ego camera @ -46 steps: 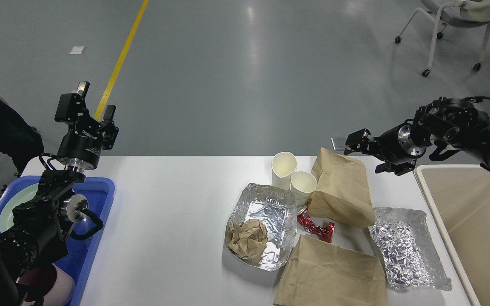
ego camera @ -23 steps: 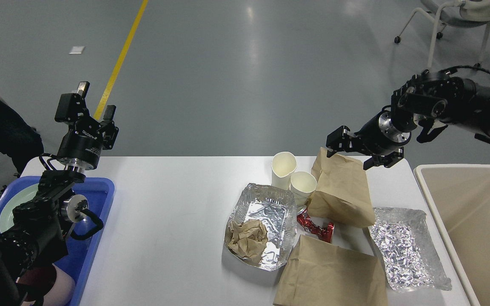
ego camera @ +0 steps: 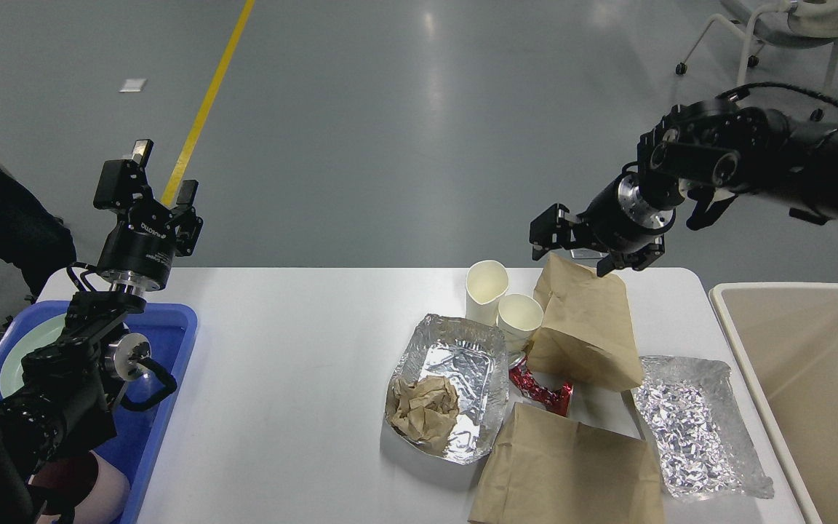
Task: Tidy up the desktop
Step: 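Move the right gripper over the upright brown paper bag and lower it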
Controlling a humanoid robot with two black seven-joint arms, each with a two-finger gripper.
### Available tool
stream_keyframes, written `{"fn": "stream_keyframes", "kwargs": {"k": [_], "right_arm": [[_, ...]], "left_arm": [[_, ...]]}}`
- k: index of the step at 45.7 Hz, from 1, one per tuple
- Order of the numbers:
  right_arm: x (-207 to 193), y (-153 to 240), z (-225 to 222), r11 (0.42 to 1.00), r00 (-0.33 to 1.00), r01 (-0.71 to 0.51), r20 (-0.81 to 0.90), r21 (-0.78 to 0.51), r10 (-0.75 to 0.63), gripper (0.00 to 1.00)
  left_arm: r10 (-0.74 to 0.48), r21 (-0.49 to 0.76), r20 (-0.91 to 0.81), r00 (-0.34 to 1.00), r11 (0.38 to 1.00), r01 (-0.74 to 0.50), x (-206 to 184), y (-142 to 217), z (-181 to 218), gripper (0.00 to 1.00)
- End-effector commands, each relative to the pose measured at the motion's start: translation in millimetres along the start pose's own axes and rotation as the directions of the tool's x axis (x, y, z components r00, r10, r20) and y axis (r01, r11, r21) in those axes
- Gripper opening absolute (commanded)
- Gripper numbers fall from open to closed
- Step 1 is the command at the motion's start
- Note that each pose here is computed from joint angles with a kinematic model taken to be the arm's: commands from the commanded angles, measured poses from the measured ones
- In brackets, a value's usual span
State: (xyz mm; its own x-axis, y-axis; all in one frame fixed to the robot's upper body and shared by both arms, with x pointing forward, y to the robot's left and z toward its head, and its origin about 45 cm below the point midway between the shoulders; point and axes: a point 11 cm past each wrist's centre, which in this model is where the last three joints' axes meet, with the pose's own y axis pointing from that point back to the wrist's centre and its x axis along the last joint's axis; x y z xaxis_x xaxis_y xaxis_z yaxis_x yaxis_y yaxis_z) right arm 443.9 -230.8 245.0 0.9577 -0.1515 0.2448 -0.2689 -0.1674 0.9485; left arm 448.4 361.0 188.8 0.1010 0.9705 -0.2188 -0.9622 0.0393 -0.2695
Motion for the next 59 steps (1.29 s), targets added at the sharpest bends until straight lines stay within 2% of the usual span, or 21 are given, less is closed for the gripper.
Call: {"fn": "stream_keyframes", "kwargs": {"k": [1, 7, 14, 21, 37, 59], "right_arm": [[-9.1, -34.0, 14.3, 0.998, 1.000, -0.024, -0.015, -0.058, 0.023, 1.00], [-24.5, -63.0, 33.0, 0.989, 0.996, -0.063, -0.072, -0.135, 0.053, 1.00], [-32.9, -78.8, 41.1, 0.983, 0.992, -0.103, -0.090, -0.149, 0.090, 1.00], [-27.2, -83.2, 41.2, 0.981, 0.989, -0.132, -0.089, -0.146, 0.119, 1.00], [-35.5, -91.5, 42.3, 0.984, 0.991, -0.114, -0.078, -0.139, 0.104, 1.00], [-33.8, -99.4, 36.5, 0.977, 0.982, -0.177, -0.089, -0.123, 0.166, 1.00]], "left_arm": [[0.000, 0.002, 0.000, 1.000, 1.000, 0.000, 0.0, 0.0, -0.2, 0.96], [0.000, 0.000, 0.000, 1.000, 1.000, 0.000, 0.0, 0.0, 0.0, 0.96], [0.000, 0.000, 0.000, 1.000, 1.000, 0.000, 0.0, 0.0, 0.0, 0.96], [0.000, 0.000, 0.000, 1.000, 1.000, 0.000, 0.0, 0.0, 0.0, 0.96], [0.000, 0.000, 0.000, 1.000, 1.000, 0.000, 0.0, 0.0, 0.0, 0.96], [0.000, 0.000, 0.000, 1.000, 1.000, 0.000, 0.0, 0.0, 0.0, 0.96]]}}
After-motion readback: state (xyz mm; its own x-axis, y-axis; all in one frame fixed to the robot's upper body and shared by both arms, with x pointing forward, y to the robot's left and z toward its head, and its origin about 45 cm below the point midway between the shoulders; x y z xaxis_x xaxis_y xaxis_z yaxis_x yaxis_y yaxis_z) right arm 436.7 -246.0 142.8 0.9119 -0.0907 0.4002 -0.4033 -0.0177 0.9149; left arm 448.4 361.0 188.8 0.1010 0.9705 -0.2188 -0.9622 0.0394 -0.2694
